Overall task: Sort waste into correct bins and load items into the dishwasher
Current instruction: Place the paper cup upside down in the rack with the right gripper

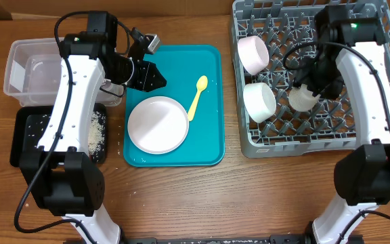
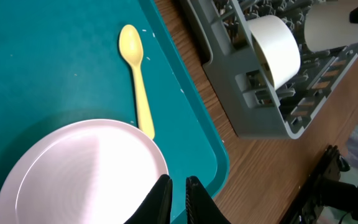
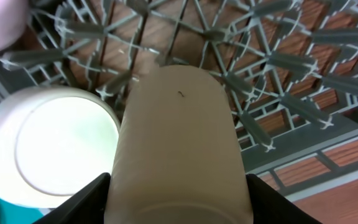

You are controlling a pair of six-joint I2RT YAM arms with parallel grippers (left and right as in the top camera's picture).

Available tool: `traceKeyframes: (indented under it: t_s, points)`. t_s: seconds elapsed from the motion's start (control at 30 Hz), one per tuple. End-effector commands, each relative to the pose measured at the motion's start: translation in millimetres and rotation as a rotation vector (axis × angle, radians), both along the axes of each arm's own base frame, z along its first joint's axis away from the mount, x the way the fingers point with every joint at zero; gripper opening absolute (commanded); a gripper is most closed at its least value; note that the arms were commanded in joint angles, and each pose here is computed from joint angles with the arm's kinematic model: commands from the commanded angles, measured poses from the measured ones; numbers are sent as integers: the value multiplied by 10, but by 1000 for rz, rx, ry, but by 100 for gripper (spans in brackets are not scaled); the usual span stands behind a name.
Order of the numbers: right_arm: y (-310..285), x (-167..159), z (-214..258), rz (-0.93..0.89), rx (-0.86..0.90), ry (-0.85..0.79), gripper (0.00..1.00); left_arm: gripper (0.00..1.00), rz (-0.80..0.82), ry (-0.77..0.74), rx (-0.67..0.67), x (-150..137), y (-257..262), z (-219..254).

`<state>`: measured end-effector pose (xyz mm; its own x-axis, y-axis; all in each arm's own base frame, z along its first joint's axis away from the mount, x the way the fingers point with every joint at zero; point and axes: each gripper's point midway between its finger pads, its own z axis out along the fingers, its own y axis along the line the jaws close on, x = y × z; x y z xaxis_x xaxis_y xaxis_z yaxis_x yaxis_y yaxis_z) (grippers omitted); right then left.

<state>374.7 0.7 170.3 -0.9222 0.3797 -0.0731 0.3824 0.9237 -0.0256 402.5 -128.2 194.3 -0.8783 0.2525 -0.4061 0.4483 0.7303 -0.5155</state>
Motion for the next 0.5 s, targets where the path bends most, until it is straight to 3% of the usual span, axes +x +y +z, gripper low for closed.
traceKeyframes:
  t_s: [0.0,0.33,0.43,0.47]
  points:
    - [18,-35,-124,10,11,29,54,12,-11,-32,4,22,-12,79]
    - [14,47,-422,12,11,10,56,13,-12,-32,4,22,-12,80]
    - [13,60,-424,12,11,5,78,15,-11,-30,4,19,-12,79]
    - [13,62,-424,12,11,4,82,15,-11,-30,4,19,-12,79]
